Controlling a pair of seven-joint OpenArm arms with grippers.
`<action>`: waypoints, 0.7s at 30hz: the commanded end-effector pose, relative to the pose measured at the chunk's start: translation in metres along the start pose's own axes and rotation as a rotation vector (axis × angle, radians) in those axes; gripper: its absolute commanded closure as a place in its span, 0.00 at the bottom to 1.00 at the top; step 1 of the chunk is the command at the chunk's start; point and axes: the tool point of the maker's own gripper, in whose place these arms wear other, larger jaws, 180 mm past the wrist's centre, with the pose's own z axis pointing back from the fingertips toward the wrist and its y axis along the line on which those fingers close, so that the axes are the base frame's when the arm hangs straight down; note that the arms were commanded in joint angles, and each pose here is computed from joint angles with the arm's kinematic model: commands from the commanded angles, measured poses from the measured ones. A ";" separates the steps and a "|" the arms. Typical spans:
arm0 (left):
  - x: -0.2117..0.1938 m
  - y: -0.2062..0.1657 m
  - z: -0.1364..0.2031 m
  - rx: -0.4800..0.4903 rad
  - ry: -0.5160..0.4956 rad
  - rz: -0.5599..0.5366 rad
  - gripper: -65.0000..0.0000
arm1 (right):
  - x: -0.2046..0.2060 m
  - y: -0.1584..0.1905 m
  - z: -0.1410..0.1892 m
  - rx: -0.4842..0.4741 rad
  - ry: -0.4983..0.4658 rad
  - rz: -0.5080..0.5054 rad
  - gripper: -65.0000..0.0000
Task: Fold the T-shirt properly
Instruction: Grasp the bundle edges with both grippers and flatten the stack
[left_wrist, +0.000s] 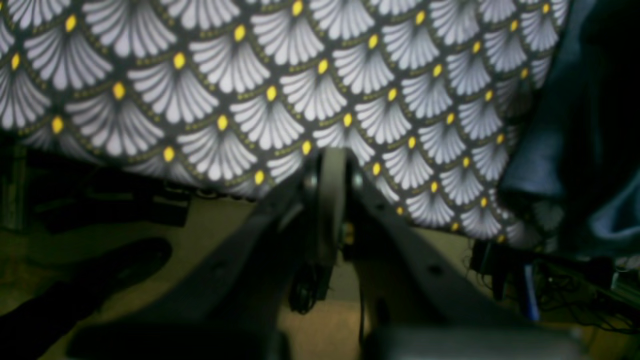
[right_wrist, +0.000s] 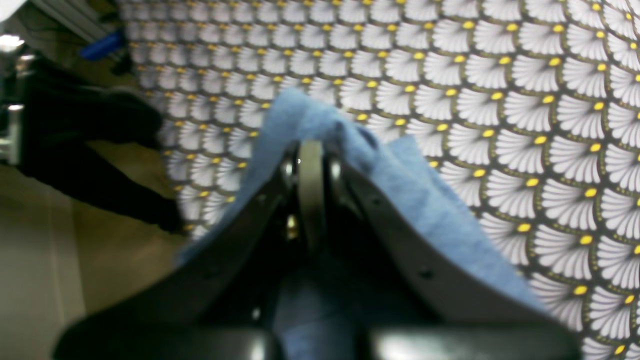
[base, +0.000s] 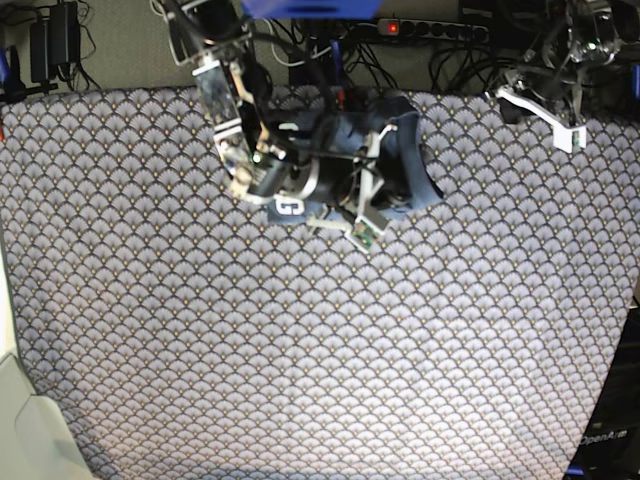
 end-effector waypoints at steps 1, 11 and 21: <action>0.008 -0.003 0.003 -0.012 -0.030 -0.014 1.00 | 0.014 -0.003 -0.003 0.010 -0.033 0.010 1.00; 0.009 -0.003 0.003 -0.013 -0.032 -0.012 1.00 | 0.008 -0.031 -0.017 0.004 -0.028 -0.024 1.00; 0.027 -0.018 0.009 -0.042 -0.083 -0.043 1.00 | 0.038 -0.012 0.020 -0.041 -0.096 0.096 1.00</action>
